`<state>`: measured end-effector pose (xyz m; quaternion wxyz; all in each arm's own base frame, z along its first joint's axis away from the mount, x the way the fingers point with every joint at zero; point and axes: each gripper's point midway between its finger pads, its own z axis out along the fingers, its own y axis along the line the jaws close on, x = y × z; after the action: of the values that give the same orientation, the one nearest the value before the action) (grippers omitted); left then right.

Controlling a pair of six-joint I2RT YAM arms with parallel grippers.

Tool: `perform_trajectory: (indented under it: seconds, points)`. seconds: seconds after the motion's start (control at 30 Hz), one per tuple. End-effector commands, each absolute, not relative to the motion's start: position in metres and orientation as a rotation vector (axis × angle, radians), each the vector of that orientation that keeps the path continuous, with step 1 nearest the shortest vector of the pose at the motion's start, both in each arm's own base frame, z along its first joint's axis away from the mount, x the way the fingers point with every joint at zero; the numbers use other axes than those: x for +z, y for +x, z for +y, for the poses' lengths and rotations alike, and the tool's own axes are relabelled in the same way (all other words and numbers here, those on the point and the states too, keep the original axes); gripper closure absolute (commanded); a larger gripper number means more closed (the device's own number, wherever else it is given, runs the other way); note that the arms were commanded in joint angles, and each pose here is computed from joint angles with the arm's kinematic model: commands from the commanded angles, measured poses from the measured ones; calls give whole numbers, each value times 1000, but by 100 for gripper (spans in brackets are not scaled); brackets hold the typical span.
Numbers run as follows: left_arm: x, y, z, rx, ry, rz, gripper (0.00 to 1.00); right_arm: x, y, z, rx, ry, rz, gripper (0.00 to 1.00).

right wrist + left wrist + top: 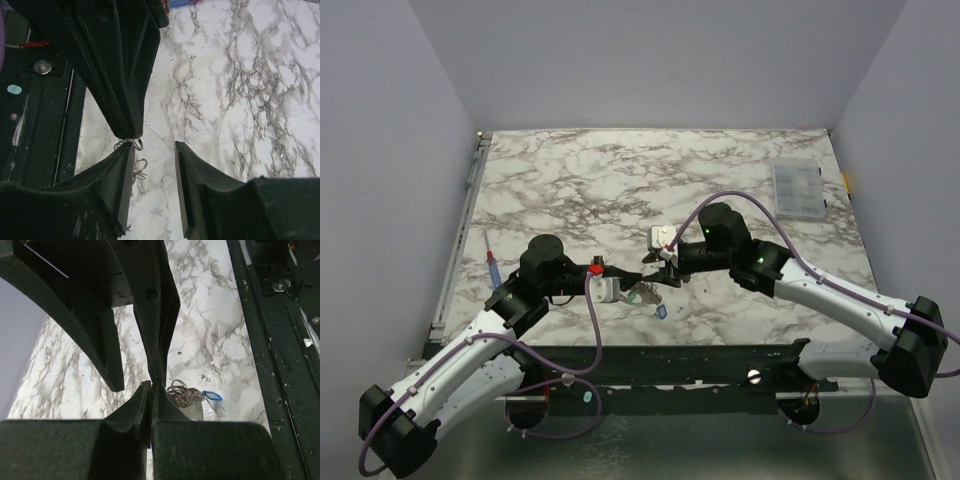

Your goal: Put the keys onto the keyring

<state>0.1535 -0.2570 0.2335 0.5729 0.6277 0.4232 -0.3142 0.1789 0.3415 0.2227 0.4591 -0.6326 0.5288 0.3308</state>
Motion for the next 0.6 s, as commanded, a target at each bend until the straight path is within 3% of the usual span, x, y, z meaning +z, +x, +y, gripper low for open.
perform_trajectory:
  seconds: [0.0,0.13,0.3,0.4,0.5,0.57]
  points:
    - [239,147,-258,-751,1491,930,100,219,170,346,888,-1580,1277,55]
    - [239,148,-258,-748,1492,928,100,214,169,349,907,-1595,1284,55]
    - [241,148,-258,-740,1489,924,100,209,170,351,916,-1605,1292,64]
    - [240,148,-257,-739,1491,921,100,206,171,352,915,-1608,1298,75]
    - [242,148,-257,-737,1491,916,100,204,174,353,902,-1604,1311,97]
    - [242,148,-257,-732,1488,916,100,202,178,352,879,-1595,1329,99]
